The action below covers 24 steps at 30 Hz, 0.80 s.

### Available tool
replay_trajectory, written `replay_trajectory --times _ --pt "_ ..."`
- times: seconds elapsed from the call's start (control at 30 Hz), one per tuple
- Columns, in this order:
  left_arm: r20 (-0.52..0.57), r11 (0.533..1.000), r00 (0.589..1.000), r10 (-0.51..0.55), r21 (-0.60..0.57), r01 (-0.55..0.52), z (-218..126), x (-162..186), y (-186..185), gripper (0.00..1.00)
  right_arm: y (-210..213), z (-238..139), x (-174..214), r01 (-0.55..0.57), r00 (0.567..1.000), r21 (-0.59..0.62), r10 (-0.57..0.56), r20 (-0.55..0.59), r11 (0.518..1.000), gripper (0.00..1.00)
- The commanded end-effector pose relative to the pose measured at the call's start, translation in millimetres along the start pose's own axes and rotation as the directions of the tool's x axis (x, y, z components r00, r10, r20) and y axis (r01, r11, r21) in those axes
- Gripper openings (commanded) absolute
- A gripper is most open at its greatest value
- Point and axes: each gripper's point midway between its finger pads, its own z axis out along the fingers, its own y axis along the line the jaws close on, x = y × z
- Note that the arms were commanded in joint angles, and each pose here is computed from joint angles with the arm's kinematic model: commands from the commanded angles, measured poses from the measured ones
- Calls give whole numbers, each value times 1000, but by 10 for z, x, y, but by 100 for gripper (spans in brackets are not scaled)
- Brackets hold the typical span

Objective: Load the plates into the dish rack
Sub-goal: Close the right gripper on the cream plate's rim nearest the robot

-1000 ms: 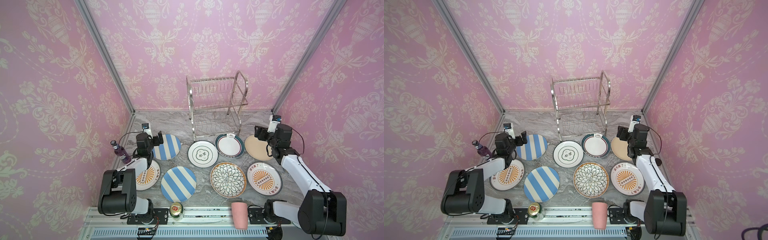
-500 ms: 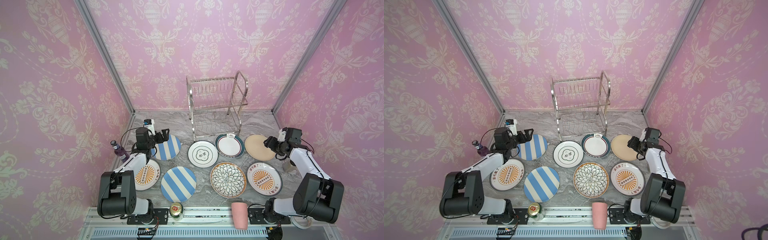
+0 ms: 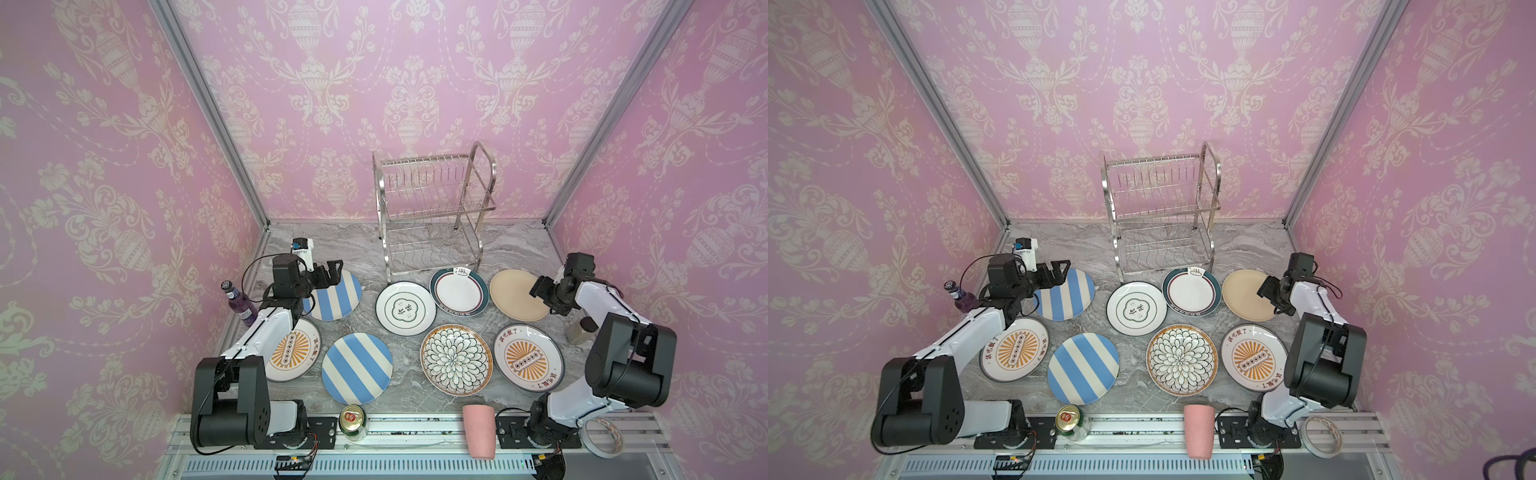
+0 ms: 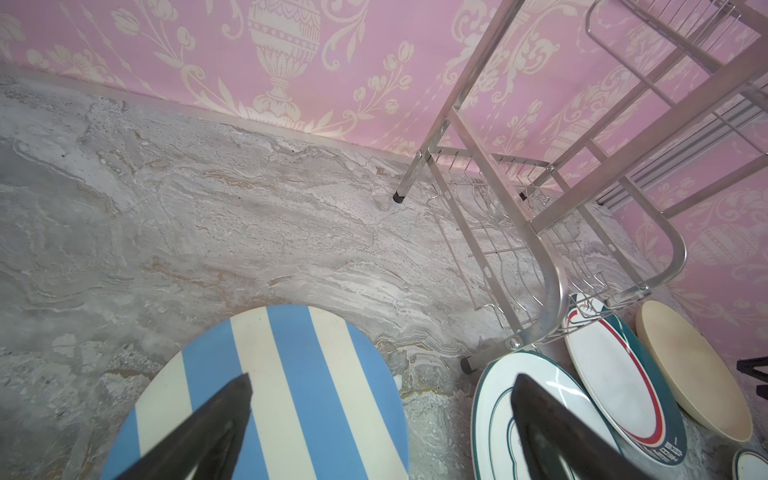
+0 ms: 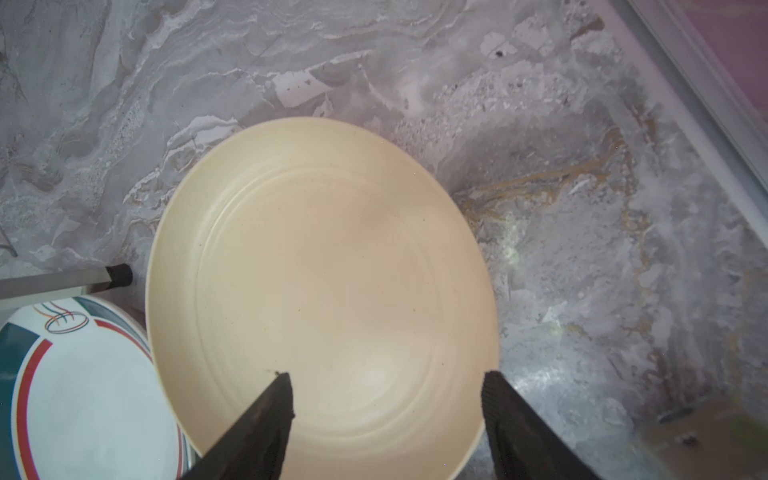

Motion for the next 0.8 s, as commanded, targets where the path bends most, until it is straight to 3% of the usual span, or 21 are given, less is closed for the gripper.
replay_trajectory --times 0.0,0.23,0.37,0.47,0.77 --pt "-2 999 1000 27 39 -27 -49 -92 -155 99 -115 -49 -185 42 998 79 -45 34 996 72" --pt "-7 999 1000 19 51 -19 -60 -135 -199 99 -221 84 -258 74 997 124 -74 -3 990 69" --pt "8 996 1000 -15 90 14 -52 -198 -276 99 -88 209 -269 110 994 44 -110 -3 993 68" --pt "18 992 1000 -25 125 22 -77 -249 -356 99 -82 242 -375 156 988 54 -156 -4 986 66" --pt "60 995 997 -38 93 33 -85 -360 -313 99 -119 350 -386 182 983 28 -181 -39 983 63"
